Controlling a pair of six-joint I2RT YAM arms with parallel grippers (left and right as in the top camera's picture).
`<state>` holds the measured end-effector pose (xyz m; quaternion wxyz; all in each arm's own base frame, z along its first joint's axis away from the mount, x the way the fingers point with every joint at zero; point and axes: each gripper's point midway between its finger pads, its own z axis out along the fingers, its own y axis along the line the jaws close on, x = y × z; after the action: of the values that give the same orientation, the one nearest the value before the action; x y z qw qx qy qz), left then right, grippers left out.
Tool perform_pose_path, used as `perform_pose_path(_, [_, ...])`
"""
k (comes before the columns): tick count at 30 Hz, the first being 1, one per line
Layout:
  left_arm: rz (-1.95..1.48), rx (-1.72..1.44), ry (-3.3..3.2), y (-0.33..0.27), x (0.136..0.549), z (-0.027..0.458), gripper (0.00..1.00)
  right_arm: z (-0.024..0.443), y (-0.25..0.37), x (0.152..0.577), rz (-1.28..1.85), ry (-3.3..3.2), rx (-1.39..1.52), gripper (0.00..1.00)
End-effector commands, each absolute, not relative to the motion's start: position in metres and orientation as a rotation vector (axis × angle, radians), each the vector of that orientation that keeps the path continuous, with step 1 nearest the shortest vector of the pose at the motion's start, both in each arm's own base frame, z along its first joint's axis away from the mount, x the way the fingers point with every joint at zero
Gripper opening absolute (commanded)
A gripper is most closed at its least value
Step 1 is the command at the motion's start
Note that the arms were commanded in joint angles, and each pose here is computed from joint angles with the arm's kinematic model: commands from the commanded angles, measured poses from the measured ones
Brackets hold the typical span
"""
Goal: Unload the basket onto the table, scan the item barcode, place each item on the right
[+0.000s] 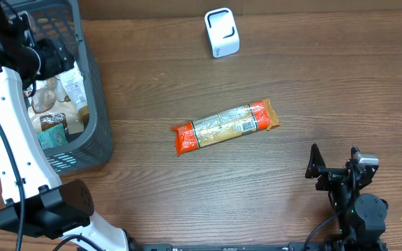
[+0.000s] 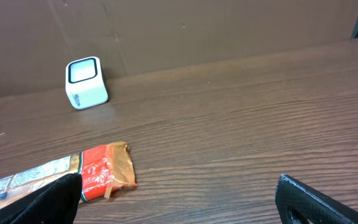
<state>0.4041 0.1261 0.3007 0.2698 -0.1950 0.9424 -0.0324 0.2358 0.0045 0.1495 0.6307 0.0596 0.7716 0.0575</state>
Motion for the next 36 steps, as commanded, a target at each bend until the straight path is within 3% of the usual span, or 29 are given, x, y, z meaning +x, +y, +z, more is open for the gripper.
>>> perform_pose_path(1, [-0.258,-0.319,2.491,0.091,0.424,0.311,0.84,0.151,0.002,0.234,0.122,1.768,0.148,1.00])
perform_pose_path(7, [-0.318,-0.013,2.463,0.034,0.440,0.318,0.82,0.151,0.002,0.234,0.122,1.768,0.149,1.00])
perform_pose_path(12, [-0.291,0.180,2.523,-0.008,0.442,0.295,0.80,0.151,0.002,0.234,0.122,1.768,0.148,1.00])
perform_pose_path(20, [-0.158,-0.131,2.797,-0.002,0.417,0.229,0.78,0.151,0.002,0.234,0.122,1.768,0.148,1.00])
perform_pose_path(36, [0.122,-0.275,2.955,0.030,0.353,0.237,0.77,0.151,0.002,0.234,0.122,1.768,0.148,1.00])
